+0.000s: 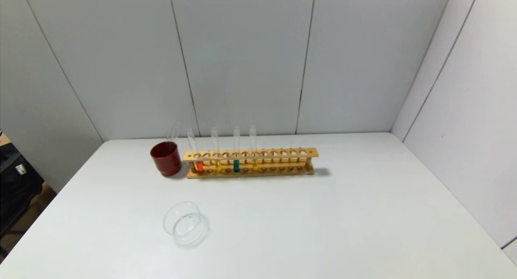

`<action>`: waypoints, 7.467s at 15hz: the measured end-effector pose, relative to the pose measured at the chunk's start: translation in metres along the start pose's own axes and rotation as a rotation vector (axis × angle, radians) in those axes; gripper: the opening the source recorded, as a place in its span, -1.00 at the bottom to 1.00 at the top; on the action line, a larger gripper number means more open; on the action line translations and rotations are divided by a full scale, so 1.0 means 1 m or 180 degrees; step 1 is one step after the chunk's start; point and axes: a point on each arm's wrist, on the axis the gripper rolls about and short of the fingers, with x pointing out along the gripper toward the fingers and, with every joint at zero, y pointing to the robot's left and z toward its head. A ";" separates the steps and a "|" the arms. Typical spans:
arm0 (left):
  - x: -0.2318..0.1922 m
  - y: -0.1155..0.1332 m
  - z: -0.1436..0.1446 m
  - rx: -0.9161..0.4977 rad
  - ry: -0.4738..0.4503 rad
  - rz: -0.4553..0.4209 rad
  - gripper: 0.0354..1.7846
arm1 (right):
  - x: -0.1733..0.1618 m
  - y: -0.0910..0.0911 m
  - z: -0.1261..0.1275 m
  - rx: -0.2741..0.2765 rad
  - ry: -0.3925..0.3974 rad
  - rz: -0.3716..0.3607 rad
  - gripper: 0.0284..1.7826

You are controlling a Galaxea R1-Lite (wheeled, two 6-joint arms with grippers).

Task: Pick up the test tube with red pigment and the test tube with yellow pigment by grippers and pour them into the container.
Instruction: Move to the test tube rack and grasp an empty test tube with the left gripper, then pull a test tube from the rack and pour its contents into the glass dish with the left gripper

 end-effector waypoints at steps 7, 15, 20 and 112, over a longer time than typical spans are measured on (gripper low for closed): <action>-0.006 0.000 0.016 0.0141 -0.0133 -0.0097 0.96 | 0.000 0.000 0.000 0.0000 0.0000 0.0001 0.96; -0.007 0.002 0.133 0.0174 -0.0005 -0.0338 0.96 | 0.000 0.000 0.000 0.0000 0.0001 0.0001 0.96; 0.078 0.001 0.192 0.0127 0.0345 -0.0828 0.96 | 0.000 0.000 0.000 0.0000 0.0001 0.0000 0.96; 0.276 0.017 0.127 0.3576 0.0158 -0.2013 -0.62 | 0.000 0.000 0.000 0.0000 0.0001 0.0005 0.96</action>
